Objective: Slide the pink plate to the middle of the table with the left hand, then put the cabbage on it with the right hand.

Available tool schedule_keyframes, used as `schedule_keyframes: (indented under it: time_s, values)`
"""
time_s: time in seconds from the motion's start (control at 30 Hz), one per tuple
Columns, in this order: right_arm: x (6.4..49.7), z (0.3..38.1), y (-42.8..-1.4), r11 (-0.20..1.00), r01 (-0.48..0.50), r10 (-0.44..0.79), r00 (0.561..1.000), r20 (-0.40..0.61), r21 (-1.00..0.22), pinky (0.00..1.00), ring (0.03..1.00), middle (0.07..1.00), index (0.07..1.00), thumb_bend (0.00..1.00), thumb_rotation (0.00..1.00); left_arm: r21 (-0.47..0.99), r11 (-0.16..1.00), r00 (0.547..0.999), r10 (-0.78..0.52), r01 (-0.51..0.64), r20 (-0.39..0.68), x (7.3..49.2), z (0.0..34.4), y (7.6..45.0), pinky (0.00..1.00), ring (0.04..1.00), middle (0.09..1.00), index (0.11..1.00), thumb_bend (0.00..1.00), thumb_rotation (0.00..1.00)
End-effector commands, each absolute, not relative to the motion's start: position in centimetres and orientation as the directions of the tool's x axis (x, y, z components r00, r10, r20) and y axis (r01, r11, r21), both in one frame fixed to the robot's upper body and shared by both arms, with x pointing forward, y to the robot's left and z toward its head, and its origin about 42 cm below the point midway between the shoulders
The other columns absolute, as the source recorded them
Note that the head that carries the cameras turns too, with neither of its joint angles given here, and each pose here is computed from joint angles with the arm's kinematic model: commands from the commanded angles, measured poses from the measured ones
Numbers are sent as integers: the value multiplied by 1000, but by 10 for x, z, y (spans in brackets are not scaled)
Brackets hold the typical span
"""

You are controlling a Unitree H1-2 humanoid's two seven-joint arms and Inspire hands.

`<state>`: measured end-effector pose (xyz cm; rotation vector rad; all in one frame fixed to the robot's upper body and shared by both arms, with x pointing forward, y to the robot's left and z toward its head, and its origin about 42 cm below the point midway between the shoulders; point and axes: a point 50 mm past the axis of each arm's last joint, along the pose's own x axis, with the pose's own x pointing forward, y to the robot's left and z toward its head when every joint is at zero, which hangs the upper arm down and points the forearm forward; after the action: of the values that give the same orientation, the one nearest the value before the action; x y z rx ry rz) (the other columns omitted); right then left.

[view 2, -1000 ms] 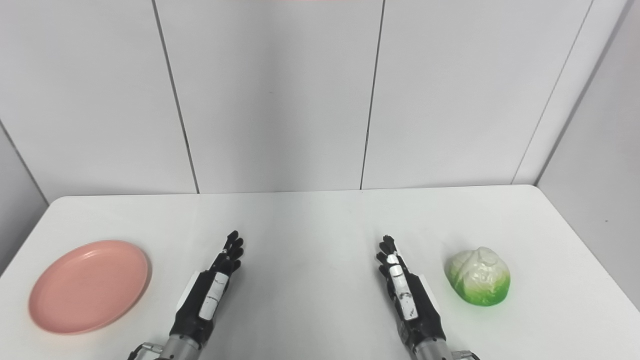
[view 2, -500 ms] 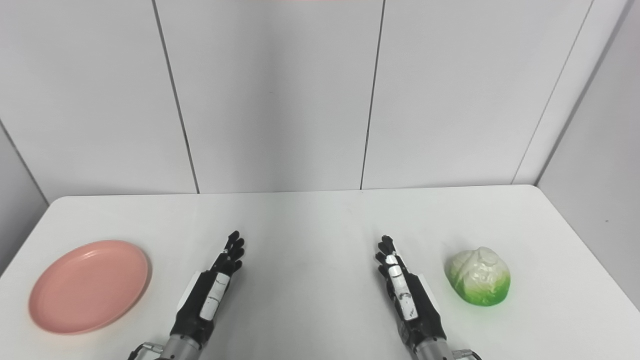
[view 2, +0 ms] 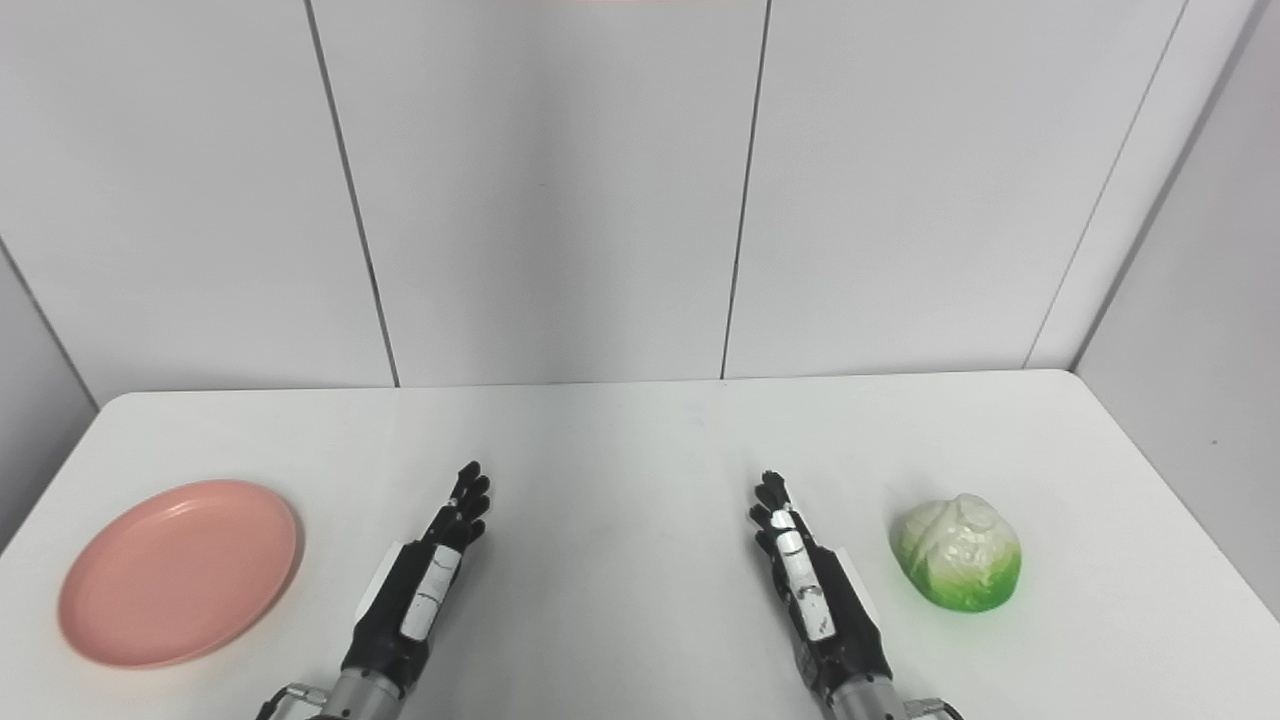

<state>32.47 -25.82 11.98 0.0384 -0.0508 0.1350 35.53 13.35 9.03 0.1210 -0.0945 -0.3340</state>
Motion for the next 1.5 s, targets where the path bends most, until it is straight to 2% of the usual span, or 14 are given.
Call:
schedule_keyframes:
  time_s: [0.0,0.17,0.3,0.53,0.93,1.1,1.23,1.4,1.47]
  values:
    - [327,119,-253,982,-184,183,983,30,37,1000,1000,1000,1000,381,1000,124,936,944,-324,329,-54,333,49,140,967,983,989,980,813,1000]
    - [328,119,-256,981,-187,186,982,28,47,1000,1000,1000,1000,387,1000,125,935,943,-327,332,-54,334,47,138,972,987,992,982,823,1000]
    - [328,119,-259,981,-188,187,982,25,50,1000,1000,1000,1000,393,1000,125,936,944,-325,330,-60,335,46,135,971,985,991,980,869,1000]
    - [329,121,-264,982,-186,184,982,33,40,1000,1000,1000,1000,357,1000,119,937,944,-320,328,-87,337,45,127,992,987,985,972,912,1000]
    - [327,127,-268,979,-201,201,979,27,33,1000,1000,1000,1000,325,1000,192,924,944,-321,331,-81,339,46,115,997,984,984,974,936,1000]
    - [327,128,-271,978,-206,205,978,28,39,1000,1000,1000,1000,325,1000,230,917,946,-315,325,-80,340,49,110,1000,976,972,970,912,1000]
    - [327,128,-271,978,-204,203,979,33,37,1000,1000,1000,1000,313,1000,306,893,943,-326,329,-63,339,50,110,971,961,961,967,834,1000]
    - [327,128,-271,978,-208,207,978,32,33,1000,1000,1000,1000,315,1000,365,870,940,-338,332,-48,338,51,110,957,962,966,974,805,1000]
    - [328,128,-271,977,-210,209,977,33,31,1000,1000,1000,1000,312,1000,322,886,941,-333,334,-59,339,51,111,967,965,970,975,820,1000]
